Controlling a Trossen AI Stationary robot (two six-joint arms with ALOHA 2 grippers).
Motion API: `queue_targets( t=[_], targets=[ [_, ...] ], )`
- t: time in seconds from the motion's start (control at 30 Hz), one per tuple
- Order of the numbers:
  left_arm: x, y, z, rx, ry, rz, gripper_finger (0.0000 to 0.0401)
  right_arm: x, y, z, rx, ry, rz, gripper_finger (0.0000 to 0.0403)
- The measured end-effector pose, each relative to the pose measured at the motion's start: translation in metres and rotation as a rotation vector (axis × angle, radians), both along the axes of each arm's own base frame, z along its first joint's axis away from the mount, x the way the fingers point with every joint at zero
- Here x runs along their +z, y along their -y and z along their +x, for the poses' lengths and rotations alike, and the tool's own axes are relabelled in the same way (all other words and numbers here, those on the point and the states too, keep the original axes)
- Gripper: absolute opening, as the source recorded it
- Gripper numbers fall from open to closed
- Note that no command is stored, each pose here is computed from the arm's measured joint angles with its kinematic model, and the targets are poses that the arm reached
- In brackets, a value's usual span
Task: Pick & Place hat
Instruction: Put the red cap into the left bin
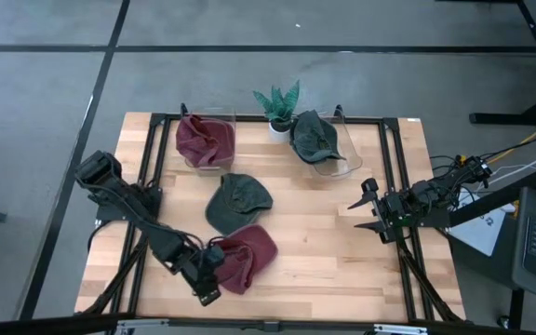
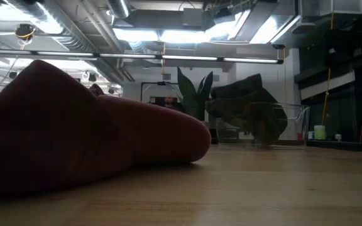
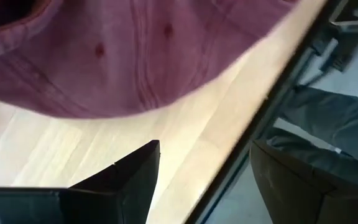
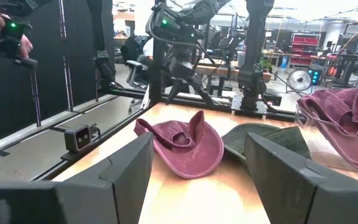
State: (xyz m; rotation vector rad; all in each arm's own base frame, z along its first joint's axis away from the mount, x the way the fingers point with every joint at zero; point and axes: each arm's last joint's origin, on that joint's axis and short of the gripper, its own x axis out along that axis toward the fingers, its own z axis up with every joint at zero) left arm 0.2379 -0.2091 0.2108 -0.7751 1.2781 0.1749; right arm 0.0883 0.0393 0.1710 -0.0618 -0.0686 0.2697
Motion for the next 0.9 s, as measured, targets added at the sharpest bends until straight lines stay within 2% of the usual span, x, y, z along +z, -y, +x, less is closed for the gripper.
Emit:
queue_targets(
  t=[0.2,0.4,0.57,0.67,0.9],
  targets=[
    [0.006,0.000,-0.012,0.029,0.016,0.068,0.0244,0.000,0.000,0.000,0.000,0.000,0.000,0.0252],
    [0.006,-0.009,-0.003,0.056,0.076,0.151,0.0243,0.000,0.000,0.000,0.000,0.000,0.000,0.0252],
    [0.010,-0.017,0.008,0.125,0.132,0.219,0.0243,0.000,0.000,0.000,0.000,0.000,0.000,0.0252],
    [0.006,-0.021,0.015,0.148,0.117,0.231,0.0243,0.000,0.000,0.000,0.000,0.000,0.000,0.0252],
    [-0.013,-0.021,0.036,0.130,-0.012,0.211,0.0243,0.000,0.000,0.000,0.000,0.000,0.000,0.0252]
  ],
)
